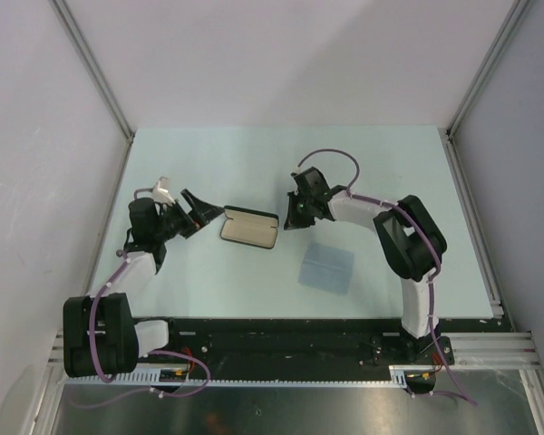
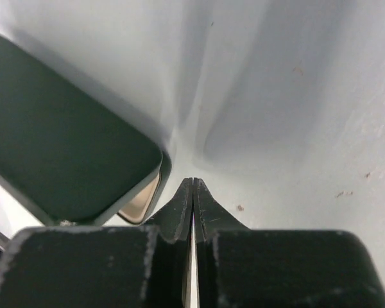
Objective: Organize the sunglasses
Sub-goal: Place the sunglasses case at the center of the board.
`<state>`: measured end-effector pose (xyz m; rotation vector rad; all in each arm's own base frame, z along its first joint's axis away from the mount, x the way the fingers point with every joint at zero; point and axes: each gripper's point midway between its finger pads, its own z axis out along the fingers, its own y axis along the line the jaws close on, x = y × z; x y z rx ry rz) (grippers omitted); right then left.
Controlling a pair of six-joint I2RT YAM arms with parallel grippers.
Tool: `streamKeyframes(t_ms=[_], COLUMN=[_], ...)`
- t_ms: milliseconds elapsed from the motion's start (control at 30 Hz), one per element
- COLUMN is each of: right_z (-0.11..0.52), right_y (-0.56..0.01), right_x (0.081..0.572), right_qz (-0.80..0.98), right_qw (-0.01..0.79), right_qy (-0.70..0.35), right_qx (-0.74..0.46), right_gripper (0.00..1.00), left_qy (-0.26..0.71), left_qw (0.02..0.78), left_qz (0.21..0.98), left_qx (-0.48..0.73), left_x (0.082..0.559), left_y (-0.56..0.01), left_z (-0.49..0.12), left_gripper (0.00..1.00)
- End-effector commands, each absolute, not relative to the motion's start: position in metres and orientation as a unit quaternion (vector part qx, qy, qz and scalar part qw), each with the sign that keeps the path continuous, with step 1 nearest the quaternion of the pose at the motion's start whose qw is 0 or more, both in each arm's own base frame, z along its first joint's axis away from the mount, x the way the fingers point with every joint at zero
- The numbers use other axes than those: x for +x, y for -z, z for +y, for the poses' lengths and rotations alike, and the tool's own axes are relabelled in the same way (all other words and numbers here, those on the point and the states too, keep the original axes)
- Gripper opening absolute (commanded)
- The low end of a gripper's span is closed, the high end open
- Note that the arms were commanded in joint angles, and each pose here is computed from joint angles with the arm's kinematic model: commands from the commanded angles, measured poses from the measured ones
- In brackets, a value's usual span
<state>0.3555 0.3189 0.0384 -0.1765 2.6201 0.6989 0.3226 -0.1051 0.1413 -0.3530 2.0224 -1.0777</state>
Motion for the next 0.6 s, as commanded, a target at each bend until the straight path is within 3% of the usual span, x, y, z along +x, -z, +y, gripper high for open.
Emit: streamKeyframes(t_ms=[0, 567], right_z=[0.328, 0.345], right_y=[-0.037, -0.032], right_x=[0.379, 0.36], right_qz=[0.931, 0.929], right_qw=[0.22, 0.174], right_qy=[-0.289, -0.325], right_qx=[-0.015, -0.014], right_gripper=[0.0, 0.0], left_qy=[0.423, 0.369], left_qw=[0.416, 0.435], left_qz=[0.796, 0.809], left_qx=[-0.12, -0.141], left_x=[0.325, 0.332], left_y=[-0.153, -0.151], left_z=[-0.106, -0.089], left_gripper=[1.0, 1.0])
